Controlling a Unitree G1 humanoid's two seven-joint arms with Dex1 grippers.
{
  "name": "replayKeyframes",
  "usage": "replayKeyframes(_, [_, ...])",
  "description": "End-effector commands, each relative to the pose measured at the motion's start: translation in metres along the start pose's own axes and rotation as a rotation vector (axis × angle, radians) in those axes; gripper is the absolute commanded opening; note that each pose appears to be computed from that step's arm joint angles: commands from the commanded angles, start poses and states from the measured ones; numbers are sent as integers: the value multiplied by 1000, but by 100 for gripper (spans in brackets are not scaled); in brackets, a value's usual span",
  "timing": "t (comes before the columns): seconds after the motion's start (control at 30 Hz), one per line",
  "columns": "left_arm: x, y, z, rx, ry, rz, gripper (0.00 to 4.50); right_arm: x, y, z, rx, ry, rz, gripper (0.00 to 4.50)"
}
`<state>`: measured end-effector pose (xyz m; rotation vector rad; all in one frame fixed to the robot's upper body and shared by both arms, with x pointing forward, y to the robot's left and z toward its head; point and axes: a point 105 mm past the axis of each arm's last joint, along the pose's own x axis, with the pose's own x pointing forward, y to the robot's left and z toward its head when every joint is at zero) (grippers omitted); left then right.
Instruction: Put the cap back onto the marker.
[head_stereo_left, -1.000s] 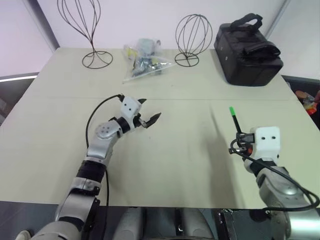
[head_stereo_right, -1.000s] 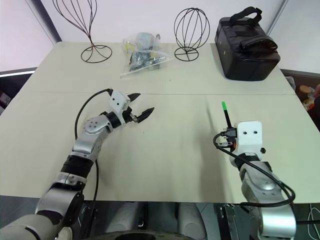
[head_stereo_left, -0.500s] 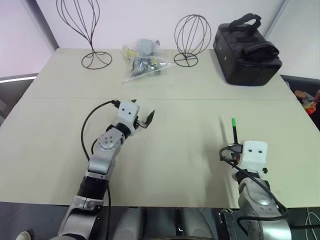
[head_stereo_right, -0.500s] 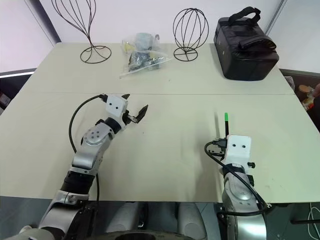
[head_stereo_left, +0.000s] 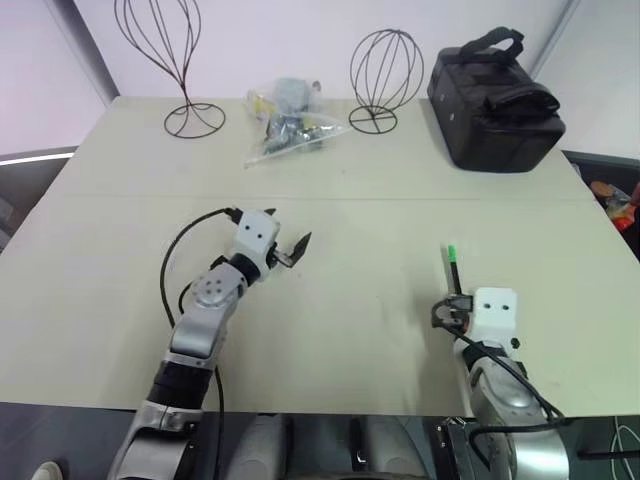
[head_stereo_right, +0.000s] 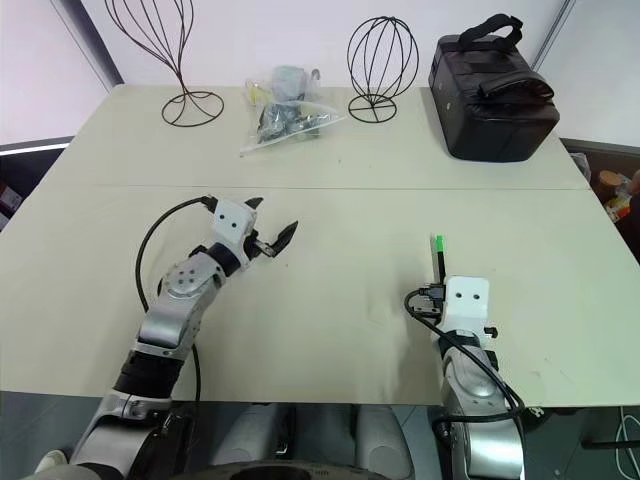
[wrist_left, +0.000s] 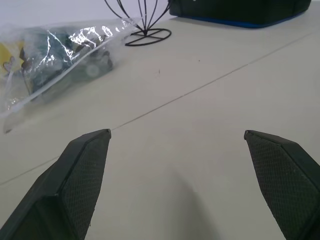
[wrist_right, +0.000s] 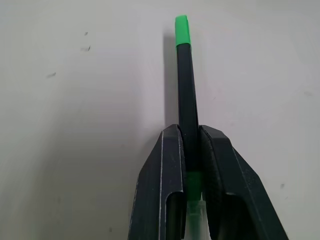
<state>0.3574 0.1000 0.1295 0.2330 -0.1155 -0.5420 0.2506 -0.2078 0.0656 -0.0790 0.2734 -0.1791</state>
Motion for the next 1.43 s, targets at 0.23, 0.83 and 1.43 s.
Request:
replayKeyframes(0.23, [-8,-1,6,23,-23,-16,447,0,-1,0,40,-1,16,0])
replayKeyframes(0.83, [-30,-19,28,46,-195,-290,450,-71,39,59,-236,-182,531,392])
replayKeyframes(1.43, [-66,-2,14,24,-145,-410,450,-112,16,43,-385,-67,732,392])
